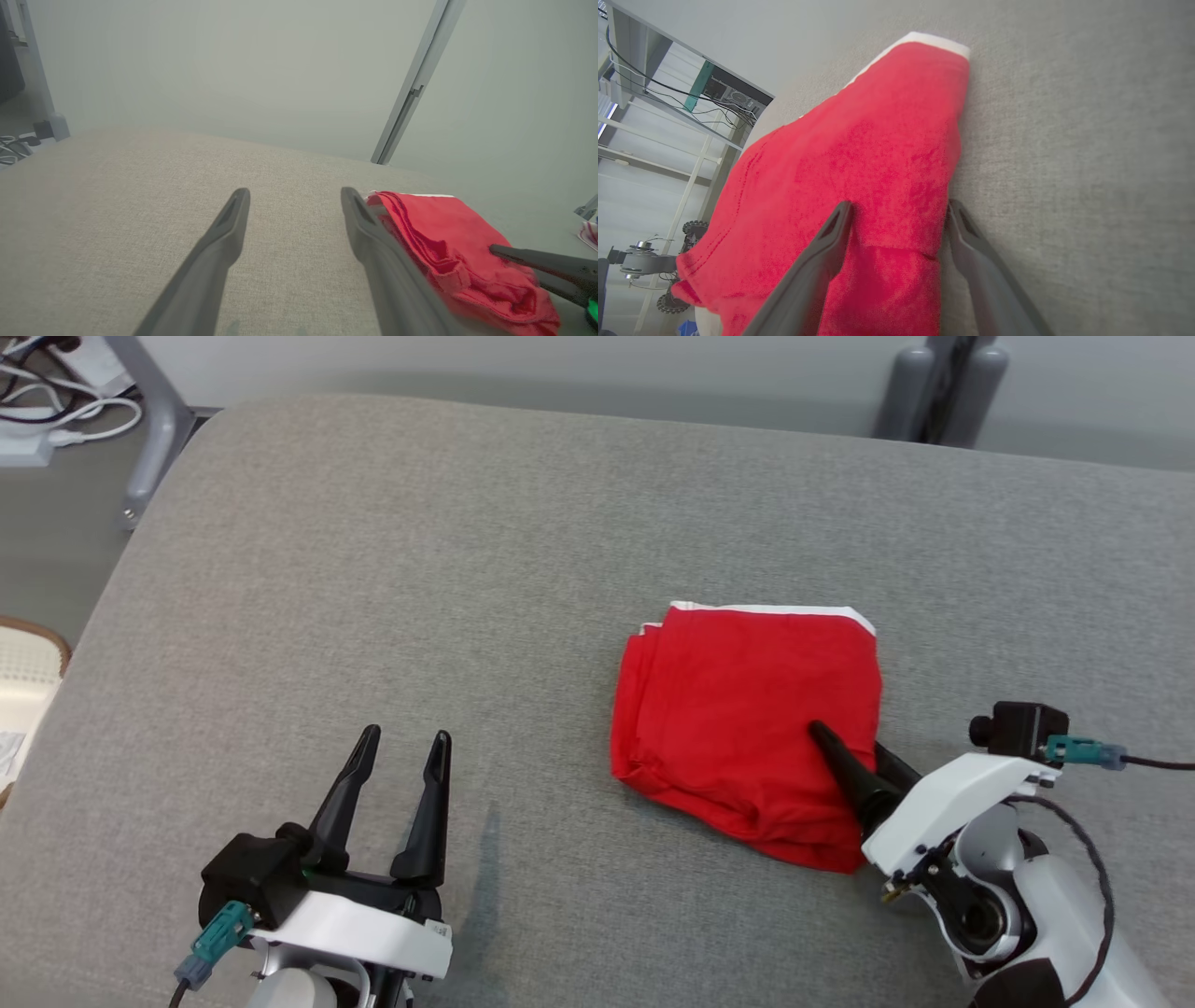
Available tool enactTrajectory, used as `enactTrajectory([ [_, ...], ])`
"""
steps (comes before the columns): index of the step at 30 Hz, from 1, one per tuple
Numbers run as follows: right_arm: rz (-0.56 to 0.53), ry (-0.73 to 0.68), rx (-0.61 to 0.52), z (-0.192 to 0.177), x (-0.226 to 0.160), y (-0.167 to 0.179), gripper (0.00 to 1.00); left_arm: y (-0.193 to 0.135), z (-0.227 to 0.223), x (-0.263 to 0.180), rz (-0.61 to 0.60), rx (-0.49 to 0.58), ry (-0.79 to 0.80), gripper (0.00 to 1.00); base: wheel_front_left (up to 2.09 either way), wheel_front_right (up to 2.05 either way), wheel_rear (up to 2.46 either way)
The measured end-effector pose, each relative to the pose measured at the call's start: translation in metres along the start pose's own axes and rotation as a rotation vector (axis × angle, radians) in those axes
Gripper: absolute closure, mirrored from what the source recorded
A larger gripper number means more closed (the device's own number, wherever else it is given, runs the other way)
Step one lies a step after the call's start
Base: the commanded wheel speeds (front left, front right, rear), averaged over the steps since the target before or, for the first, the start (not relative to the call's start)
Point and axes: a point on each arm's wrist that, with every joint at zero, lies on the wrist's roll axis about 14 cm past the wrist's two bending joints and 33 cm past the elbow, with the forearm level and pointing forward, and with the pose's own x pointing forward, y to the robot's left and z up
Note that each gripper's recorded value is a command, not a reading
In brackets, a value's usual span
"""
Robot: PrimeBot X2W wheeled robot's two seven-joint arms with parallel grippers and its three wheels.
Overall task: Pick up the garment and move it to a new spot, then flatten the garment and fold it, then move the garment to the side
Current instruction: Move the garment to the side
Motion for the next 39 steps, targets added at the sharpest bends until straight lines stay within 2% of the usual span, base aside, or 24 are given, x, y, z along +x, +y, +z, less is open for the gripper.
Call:
enactTrajectory([
  [6, 0.056, 0.051, 0.084, -0.003, 0.018, 0.015, 0.00, 0.012, 0.002, -0.007, 0.040, 0.003, -0.001, 0.00, 0.00, 0.00, 0.00],
  [14, 0.113, 0.171, 0.084, -0.022, 0.032, 0.035, 0.00, 0.019, 0.002, -0.010, 0.063, 0.008, 0.001, 0.00, 0.00, 0.00, 0.00],
  [15, 0.118, 0.178, 0.079, -0.023, 0.034, 0.037, 0.02, 0.018, 0.002, -0.010, 0.062, 0.008, 0.000, 0.00, 0.00, 0.00, 0.00],
  [16, 0.121, 0.182, 0.074, -0.023, 0.035, 0.038, 0.58, 0.018, 0.002, -0.010, 0.063, 0.008, 0.001, 0.00, 0.00, 0.00, 0.00],
  [17, 0.123, 0.183, 0.071, -0.023, 0.036, 0.039, 1.00, 0.018, 0.002, -0.010, 0.063, 0.007, 0.003, 0.00, 0.00, 0.00, 0.00],
  [25, 0.143, 0.160, 0.028, -0.020, 0.036, 0.044, 1.00, 0.014, 0.000, -0.005, 0.046, 0.001, 0.006, 0.00, 0.00, 0.00, 0.00],
  [32, 0.066, 0.146, -0.204, -0.003, 0.010, 0.008, 1.00, -0.007, 0.001, 0.006, -0.026, 0.011, -0.003, 0.00, 0.00, 0.00, 0.00],
  [39, -0.040, 0.144, -0.432, 0.024, -0.030, -0.035, 1.00, -0.055, -0.005, 0.021, -0.178, 0.015, 0.004, 0.00, 0.00, 0.00, 0.00],
])
